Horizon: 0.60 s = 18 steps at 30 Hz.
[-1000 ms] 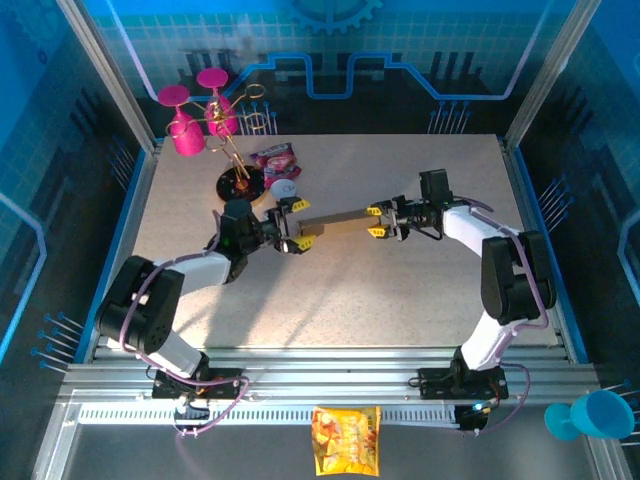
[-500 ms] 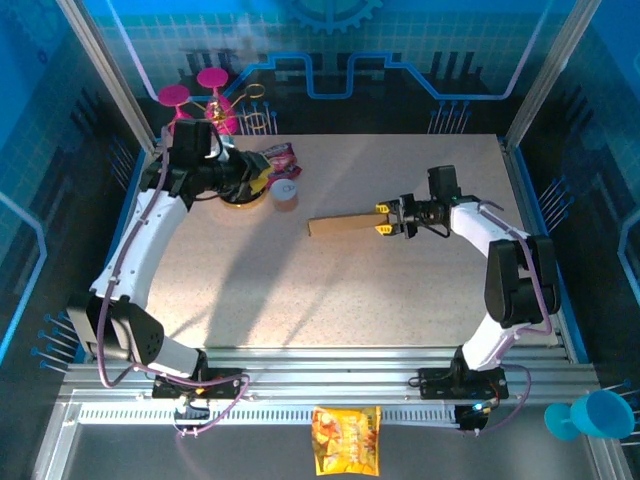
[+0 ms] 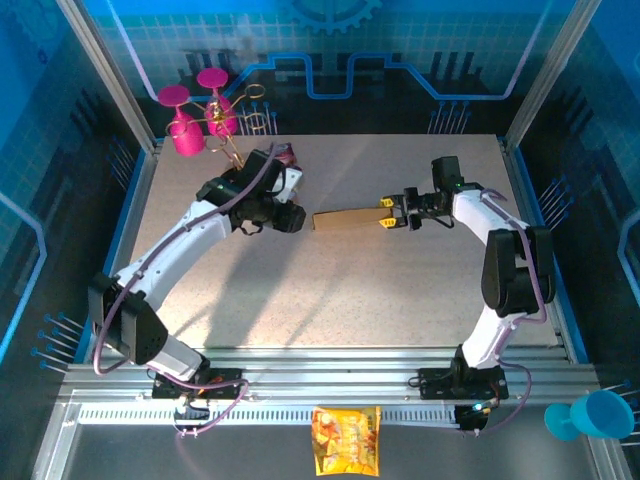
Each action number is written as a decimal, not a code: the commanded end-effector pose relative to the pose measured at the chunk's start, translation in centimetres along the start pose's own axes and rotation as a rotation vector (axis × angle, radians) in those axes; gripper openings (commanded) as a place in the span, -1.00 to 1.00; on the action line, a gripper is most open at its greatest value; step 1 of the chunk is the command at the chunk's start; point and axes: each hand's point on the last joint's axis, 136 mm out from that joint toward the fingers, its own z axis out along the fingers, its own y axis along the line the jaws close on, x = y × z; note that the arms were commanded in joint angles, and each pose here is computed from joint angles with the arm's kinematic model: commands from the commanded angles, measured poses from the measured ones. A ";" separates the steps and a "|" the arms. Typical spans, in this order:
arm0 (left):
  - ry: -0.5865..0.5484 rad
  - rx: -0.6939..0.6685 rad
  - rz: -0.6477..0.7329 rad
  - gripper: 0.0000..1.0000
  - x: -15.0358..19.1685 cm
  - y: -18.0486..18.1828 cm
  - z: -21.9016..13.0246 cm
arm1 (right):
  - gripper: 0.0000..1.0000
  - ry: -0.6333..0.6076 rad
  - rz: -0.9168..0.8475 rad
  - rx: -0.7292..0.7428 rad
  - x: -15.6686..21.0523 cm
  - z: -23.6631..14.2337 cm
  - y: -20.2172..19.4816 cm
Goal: Fold the paper box
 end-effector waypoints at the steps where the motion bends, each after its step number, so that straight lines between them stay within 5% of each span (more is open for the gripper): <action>1: -0.081 -0.041 0.146 -0.10 -2.7 0.0 0.3 | -0.46 -0.037 0.082 0.062 -1.6 -0.2 -1.6; 7: -0.187 0.138 0.404 0.14 -1.9 -3.6 -1.3 | -0.47 -0.048 0.083 0.072 -1.9 -1.0 -1.7; 10: -0.297 0.110 0.487 0.97 -1.3 -3.5 -2.2 | -0.48 -0.050 0.082 0.078 -2.0 -1.4 -1.9; 13: -0.389 0.092 0.528 0.99 -1.4 -3.5 -2.5 | -0.49 -0.049 0.083 0.084 -2.0 -1.6 -2.1; 18: -0.344 0.140 0.694 0.99 -0.1 -4.7 0.3 | -0.50 -0.048 0.081 0.091 -2.1 -1.4 -2.1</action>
